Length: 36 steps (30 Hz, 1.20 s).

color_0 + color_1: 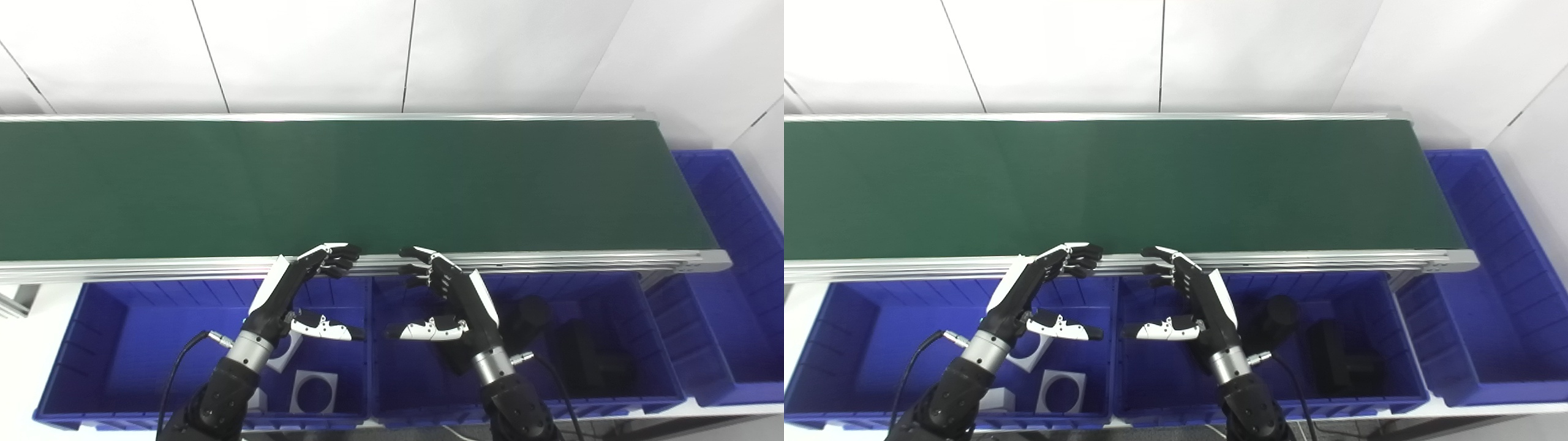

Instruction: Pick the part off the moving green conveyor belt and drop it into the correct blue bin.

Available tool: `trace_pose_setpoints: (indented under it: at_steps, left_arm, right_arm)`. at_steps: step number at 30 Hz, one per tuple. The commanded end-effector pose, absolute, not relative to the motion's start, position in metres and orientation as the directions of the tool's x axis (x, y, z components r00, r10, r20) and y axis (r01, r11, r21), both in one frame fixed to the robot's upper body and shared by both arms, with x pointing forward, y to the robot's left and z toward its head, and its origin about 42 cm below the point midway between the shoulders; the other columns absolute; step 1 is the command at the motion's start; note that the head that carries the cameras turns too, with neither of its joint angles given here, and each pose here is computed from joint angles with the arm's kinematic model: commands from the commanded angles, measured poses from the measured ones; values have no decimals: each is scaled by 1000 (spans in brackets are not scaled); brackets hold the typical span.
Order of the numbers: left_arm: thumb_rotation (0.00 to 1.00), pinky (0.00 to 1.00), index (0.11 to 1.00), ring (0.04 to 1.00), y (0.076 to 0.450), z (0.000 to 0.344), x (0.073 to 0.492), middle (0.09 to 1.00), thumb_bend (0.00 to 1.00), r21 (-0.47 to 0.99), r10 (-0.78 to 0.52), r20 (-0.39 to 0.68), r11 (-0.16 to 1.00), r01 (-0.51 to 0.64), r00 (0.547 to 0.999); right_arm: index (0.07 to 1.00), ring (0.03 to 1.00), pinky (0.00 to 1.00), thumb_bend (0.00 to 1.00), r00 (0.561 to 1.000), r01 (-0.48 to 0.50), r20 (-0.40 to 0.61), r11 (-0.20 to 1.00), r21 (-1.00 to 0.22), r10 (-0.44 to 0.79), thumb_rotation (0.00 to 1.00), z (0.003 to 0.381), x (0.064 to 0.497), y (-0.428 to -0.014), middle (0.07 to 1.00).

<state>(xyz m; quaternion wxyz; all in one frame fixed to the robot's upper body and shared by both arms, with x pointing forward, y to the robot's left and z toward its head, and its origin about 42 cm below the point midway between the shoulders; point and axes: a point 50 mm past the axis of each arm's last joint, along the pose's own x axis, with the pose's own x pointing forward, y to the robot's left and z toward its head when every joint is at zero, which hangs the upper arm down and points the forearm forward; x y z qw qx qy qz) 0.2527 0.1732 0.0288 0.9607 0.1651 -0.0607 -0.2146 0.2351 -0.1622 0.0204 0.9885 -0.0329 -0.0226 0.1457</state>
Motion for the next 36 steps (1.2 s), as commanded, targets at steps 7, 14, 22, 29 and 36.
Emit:
trace_pose_setpoints:
  at_steps: [7,14,22,29,36]
  left_arm:
    - [0,643,744,711,173,41,263,751,913,355,-428,123,861,363,895]
    - [0,637,742,711,173,42,263,750,912,352,-426,127,864,361,896]
    - [0,637,742,712,173,43,263,750,911,353,-429,130,862,363,894]
    - [0,638,742,711,169,41,263,750,905,358,-429,128,861,362,894]
    - [0,657,748,713,158,35,263,751,905,348,-433,112,860,373,894]
  right_arm:
    - [749,731,644,841,951,-282,108,957,-69,288,46,33,244,-160,830]
    - [748,728,645,841,951,-282,111,957,-66,288,35,34,244,-159,829]
    - [748,728,643,841,951,-283,109,957,-63,288,35,34,243,-159,827]
    - [747,725,646,844,953,-279,103,958,-59,284,29,34,242,-164,827]
    - [747,733,650,841,952,-283,108,958,-55,287,26,33,242,-179,827]
